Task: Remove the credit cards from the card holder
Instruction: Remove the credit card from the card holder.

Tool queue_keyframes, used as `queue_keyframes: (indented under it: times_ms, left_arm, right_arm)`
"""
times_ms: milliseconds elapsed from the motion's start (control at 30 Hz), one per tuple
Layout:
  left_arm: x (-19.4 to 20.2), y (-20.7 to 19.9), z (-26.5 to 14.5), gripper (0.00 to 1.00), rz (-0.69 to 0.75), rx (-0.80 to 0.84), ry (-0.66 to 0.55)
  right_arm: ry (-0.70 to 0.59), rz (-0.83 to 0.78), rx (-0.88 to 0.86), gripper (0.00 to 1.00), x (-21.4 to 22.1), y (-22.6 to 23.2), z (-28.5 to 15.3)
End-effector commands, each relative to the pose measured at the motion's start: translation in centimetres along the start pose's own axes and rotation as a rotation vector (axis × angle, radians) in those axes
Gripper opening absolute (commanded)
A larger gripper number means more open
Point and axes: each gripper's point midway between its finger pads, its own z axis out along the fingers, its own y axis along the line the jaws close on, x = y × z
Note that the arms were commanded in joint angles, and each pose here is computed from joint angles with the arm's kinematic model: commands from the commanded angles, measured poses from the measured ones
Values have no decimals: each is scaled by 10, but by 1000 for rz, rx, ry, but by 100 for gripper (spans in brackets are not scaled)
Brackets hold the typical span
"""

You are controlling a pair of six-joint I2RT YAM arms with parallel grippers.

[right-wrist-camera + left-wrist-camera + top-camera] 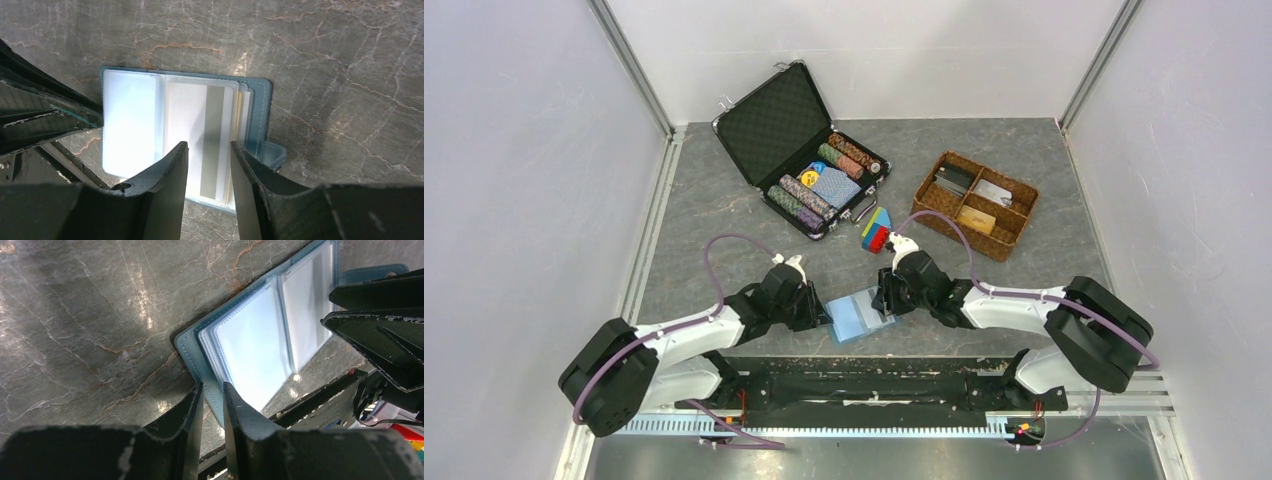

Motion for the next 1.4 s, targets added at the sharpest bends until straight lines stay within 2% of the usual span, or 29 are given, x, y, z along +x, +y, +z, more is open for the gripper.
queue_keyframes:
  times_ms: [0,467,733,1367]
  left_arm:
    - [3,2,3,28,-25,-12,15]
    - [4,-1,7,28,-16,-6,40]
    - [4,-2,6,29,-14,-4,37]
    - [6,-5,5,29,-15,13,45]
  right_arm:
    - [-8,12,-79,39,-5,14,3]
    - [-4,69,-172,39,-8,28,3]
    - [-14,96,-291,39,-12,49,-8]
    - [-65,78,-364,39,-18,58,-27]
